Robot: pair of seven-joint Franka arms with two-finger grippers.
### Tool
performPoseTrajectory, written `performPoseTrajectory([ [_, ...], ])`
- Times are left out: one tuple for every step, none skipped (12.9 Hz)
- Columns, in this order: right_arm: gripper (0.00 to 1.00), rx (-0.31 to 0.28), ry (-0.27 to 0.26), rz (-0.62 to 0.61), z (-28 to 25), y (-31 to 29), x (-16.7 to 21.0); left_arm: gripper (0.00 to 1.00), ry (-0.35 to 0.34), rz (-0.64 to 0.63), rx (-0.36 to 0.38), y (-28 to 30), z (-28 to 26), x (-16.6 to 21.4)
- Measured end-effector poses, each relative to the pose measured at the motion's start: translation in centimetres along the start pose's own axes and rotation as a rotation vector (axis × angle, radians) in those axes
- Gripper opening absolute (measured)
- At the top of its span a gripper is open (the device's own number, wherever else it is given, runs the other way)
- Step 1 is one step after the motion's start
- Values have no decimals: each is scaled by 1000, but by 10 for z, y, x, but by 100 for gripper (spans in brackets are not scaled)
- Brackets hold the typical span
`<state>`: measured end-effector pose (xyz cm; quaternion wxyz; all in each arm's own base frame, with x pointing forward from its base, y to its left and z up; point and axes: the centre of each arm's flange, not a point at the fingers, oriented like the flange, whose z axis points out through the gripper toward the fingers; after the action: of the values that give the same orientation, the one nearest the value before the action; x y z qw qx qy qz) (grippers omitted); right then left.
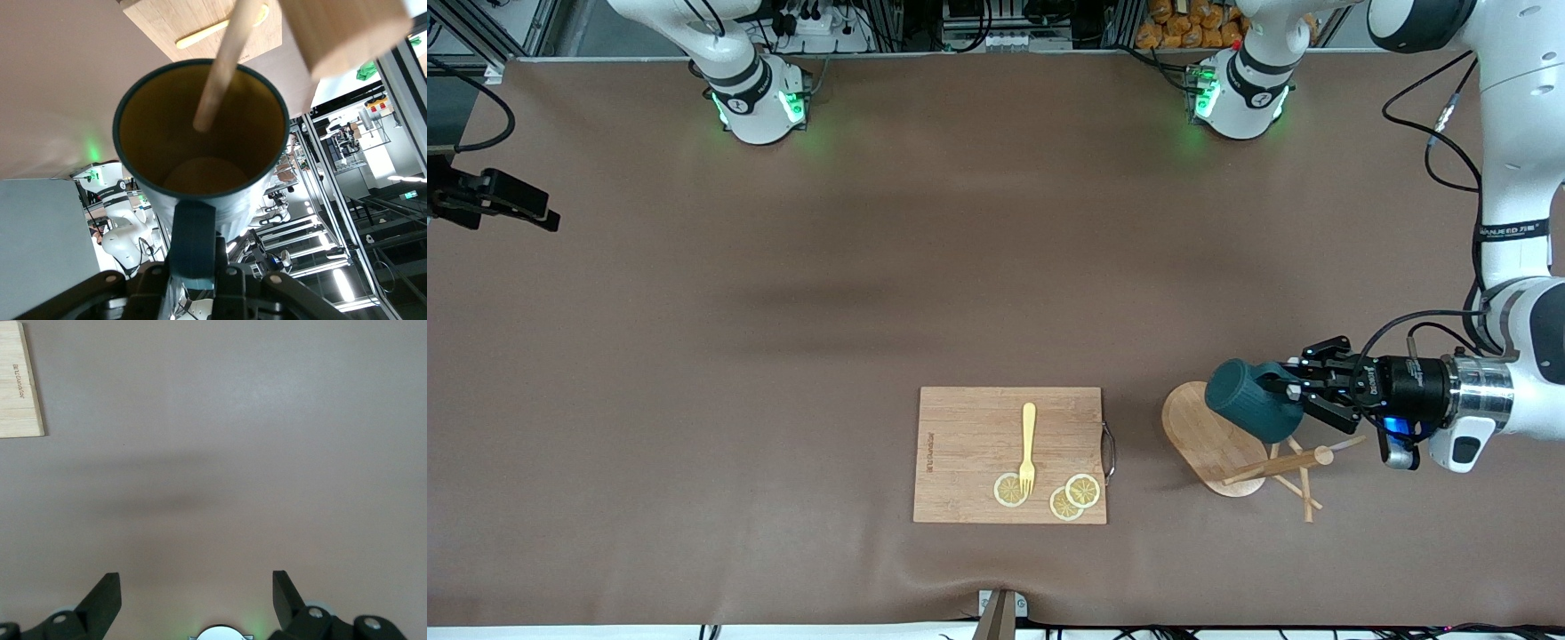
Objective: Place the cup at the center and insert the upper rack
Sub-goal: 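Hang the mug onto a stand peg with the left gripper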
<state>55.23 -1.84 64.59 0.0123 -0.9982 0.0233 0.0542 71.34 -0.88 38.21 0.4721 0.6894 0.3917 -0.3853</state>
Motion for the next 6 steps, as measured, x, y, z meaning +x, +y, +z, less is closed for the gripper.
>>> performPoseTrajectory([
  [100, 0, 0, -2, 0, -1, 0, 20, -2, -1, -1, -1, -1, 3],
  [100, 0, 1, -5, 0, -3, 0, 20, -4, -2, 0, -2, 0, 5],
  [100, 0, 2, -6, 0, -3, 0, 20, -5, -4, 0, -2, 1, 7],
  [100, -1, 2, -7, 0, -4, 0, 20, -7, -7, 1, -3, 2, 8],
  [100, -1, 3, -7, 0, -4, 0, 20, -7, -8, 1, -3, 2, 10],
  [100, -1, 3, -7, 0, -4, 0, 20, -7, -8, -1, -4, 1, 11],
])
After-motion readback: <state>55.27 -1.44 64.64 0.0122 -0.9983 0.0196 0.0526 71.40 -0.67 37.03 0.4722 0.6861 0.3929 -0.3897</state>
